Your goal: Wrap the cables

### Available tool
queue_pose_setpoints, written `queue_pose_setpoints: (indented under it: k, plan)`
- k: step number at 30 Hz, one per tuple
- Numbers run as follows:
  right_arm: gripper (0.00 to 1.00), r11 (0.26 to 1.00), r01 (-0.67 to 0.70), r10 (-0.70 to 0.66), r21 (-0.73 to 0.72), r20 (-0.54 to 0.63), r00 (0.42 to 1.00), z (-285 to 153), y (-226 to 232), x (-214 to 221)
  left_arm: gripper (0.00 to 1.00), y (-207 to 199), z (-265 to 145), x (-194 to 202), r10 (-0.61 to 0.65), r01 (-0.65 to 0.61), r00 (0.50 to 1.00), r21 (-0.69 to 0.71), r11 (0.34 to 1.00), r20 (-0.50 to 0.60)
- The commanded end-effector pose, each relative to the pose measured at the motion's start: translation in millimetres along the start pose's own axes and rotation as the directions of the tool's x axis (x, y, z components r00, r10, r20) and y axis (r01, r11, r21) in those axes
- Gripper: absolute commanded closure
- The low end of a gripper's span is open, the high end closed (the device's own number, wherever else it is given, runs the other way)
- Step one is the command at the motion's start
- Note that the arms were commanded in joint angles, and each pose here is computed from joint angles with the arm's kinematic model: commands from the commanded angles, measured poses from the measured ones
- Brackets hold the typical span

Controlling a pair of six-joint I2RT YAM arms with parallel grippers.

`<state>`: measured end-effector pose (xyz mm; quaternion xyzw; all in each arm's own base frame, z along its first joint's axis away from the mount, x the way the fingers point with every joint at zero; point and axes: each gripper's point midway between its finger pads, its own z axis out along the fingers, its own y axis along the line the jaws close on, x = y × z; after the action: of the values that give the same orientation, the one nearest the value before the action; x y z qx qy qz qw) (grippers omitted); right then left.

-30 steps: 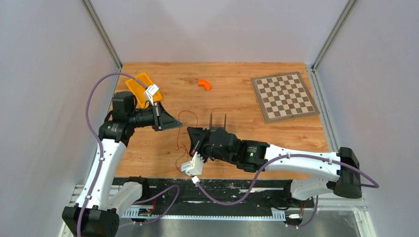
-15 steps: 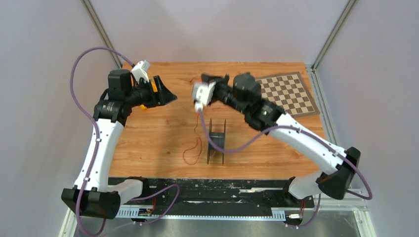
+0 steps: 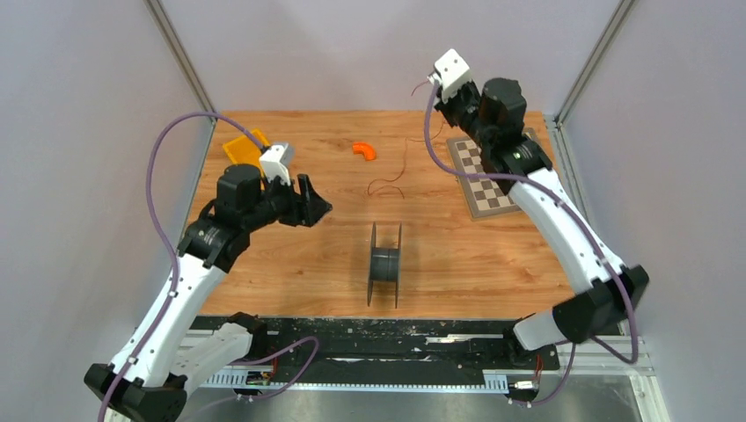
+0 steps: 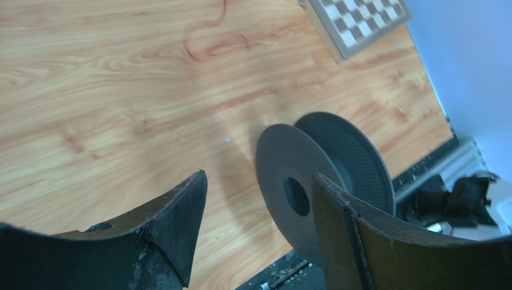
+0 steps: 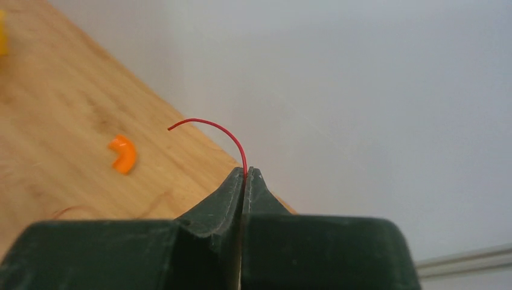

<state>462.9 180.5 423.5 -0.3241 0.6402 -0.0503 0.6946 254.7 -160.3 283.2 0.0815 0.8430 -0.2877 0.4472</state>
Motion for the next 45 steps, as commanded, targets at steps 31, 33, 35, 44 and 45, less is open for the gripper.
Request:
queue_pose_setpoints:
  k: [31, 33, 35, 44, 45]
  plan:
    - [1.00, 0.908, -0.229, 0.286, -0.352, 0.120, 0.951, -173.4, 119.8, 30.1, 0.99, -74.9, 43.4, 73.3, 0.230, -0.237, 0.971, -0.120, 0.964, -0.070]
    - [1.00, 0.896, -0.223, 0.298, -0.385, 0.148, 0.943, -173.2, 121.4, 17.6, 1.00, -69.3, 44.9, 57.7, 0.286, -0.289, 0.957, -0.175, 0.941, -0.041]
    - [1.00, 0.883, -0.207, 0.302, -0.421, 0.170, 0.938, -172.7, 127.0, 11.7, 1.00, -64.0, 49.0, 41.9, 0.346, -0.339, 0.938, -0.224, 0.914, -0.012]
    - [1.00, 0.855, -0.191, 0.306, -0.482, 0.172, 0.937, -178.4, 147.7, 25.5, 0.99, -42.1, 82.3, 23.1, 0.376, -0.373, 0.926, -0.194, 0.907, -0.019]
    - [1.00, 0.858, -0.184, 0.298, -0.479, 0.173, 0.939, -180.0, 148.7, 28.9, 0.95, -40.5, 84.1, 27.3, 0.379, -0.378, 0.925, -0.189, 0.906, -0.031]
